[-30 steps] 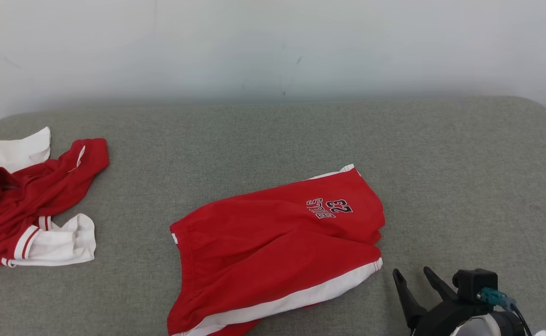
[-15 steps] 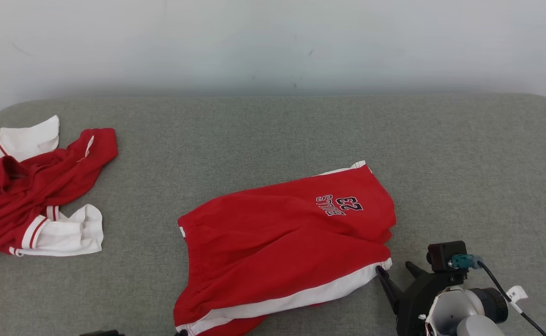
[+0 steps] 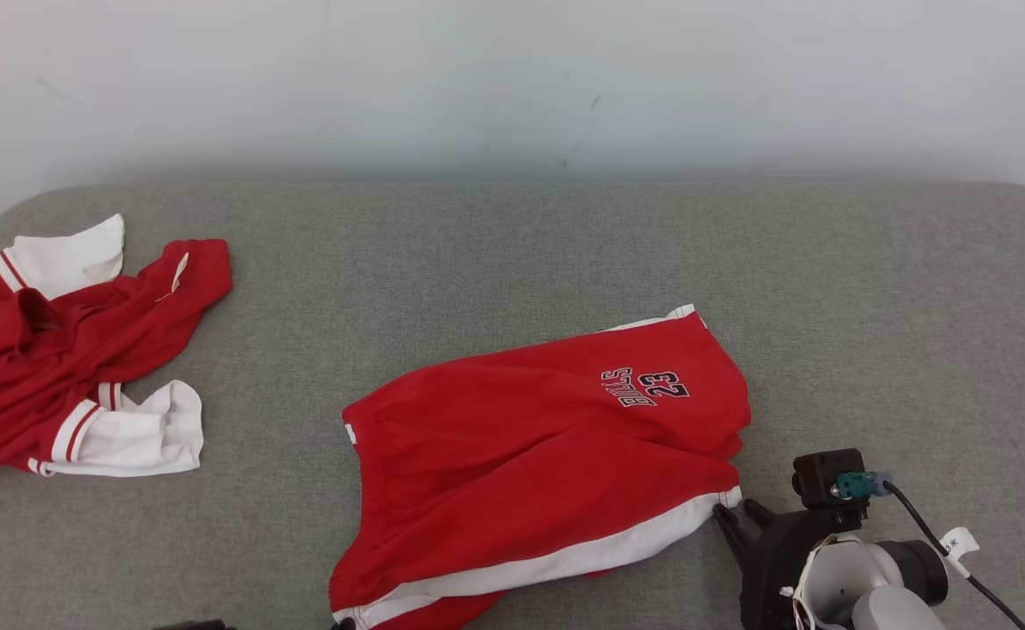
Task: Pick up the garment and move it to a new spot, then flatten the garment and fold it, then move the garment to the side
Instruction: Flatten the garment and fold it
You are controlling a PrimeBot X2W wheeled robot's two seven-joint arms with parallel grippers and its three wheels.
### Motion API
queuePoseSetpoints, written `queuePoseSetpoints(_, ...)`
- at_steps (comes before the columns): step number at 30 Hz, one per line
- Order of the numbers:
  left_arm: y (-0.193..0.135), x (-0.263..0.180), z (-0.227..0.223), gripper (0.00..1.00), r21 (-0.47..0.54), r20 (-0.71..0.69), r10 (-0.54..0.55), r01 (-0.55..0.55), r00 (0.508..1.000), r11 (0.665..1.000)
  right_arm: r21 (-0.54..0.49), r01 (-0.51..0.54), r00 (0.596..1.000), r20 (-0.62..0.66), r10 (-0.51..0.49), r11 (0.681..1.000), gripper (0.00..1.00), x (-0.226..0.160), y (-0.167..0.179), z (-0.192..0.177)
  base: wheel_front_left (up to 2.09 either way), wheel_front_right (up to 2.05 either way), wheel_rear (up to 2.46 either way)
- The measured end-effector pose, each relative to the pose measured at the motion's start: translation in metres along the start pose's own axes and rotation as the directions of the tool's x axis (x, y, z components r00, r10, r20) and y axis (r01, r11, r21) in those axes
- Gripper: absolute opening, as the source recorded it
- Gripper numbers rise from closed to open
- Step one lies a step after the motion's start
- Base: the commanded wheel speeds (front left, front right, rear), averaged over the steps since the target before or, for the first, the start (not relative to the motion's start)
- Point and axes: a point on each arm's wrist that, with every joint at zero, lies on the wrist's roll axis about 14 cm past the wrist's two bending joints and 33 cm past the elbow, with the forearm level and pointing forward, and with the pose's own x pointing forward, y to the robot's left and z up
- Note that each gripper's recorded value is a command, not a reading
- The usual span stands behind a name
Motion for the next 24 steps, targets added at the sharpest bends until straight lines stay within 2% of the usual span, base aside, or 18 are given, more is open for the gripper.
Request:
queuePoseSetpoints(1,0.000,0.000,0.000,0.00,0.000,0.001,0.000,0.000,1.000,1.000,0.000,0.002,1.000,0.000,-0.002,1.000,0.69,0.000,-0.001,0.000,0.00,0.00,0.00)
queuePoseSetpoints(2,0.000,0.000,0.000,0.00,0.001,0.001,-0.001,0.001,1.000,1.000,0.001,0.003,1.000,0.001,-0.003,1.000,0.73,0.000,-0.001,0.000,0.00,0.00,0.00)
queuePoseSetpoints(3,0.000,0.001,0.000,0.00,0.001,0.000,-0.002,0.002,1.000,1.000,0.001,0.005,1.000,0.001,-0.005,1.000,0.82,0.000,-0.002,0.001,0.00,0.00,0.00)
queuePoseSetpoints(7,0.000,0.001,-0.001,0.00,0.002,-0.005,-0.002,0.002,1.000,1.000,-0.012,0.004,1.000,0.004,-0.004,1.000,0.83,0.003,-0.002,0.005,0.00,0.00,0.00)
queuePoseSetpoints(9,0.000,0.002,-0.001,0.00,0.002,-0.006,-0.002,0.002,1.000,1.000,-0.019,0.002,1.000,-0.004,-0.002,1.000,0.73,0.005,-0.002,0.005,0.00,0.00,0.00)
queuePoseSetpoints(10,0.000,0.002,0.000,0.00,0.002,-0.006,-0.002,0.002,1.000,1.000,-0.021,0.003,1.000,-0.013,-0.003,1.000,0.57,0.006,-0.002,0.004,0.00,0.00,0.00)
queuePoseSetpoints(11,0.000,0.002,-0.001,0.00,0.001,-0.009,-0.001,0.001,1.000,1.000,-0.022,0.003,1.000,-0.020,-0.004,1.000,0.45,0.007,-0.003,0.003,0.00,0.00,0.00)
queuePoseSetpoints(12,0.000,0.002,-0.001,0.00,0.001,-0.009,0.000,0.000,1.000,1.000,-0.024,0.004,1.000,-0.027,-0.004,1.000,0.44,0.008,-0.003,0.002,0.00,0.00,0.00)
queuePoseSetpoints(14,0.001,0.002,0.000,0.00,-0.001,-0.007,0.002,-0.002,1.000,1.000,-0.026,0.004,0.999,-0.035,-0.004,1.000,0.31,0.010,-0.004,0.002,0.00,0.00,0.00)
queuePoseSetpoints(16,0.002,0.001,-0.001,0.00,-0.004,-0.007,0.006,-0.006,1.000,1.000,-0.026,0.001,0.999,-0.041,-0.002,1.000,0.04,0.012,-0.003,0.001,0.00,0.00,0.00)
queuePoseSetpoints(18,0.004,0.001,-0.001,0.00,-0.006,-0.006,0.011,-0.011,1.000,1.000,-0.027,-0.003,0.999,-0.041,0.002,1.000,0.00,0.013,-0.001,0.001,0.00,0.00,0.00)
queuePoseSetpoints(24,0.002,0.003,0.020,0.00,-0.015,0.087,0.006,-0.004,0.996,1.000,-0.015,-0.017,0.999,0.043,0.017,1.000,0.00,0.014,0.002,0.019,0.00,0.00,0.00)
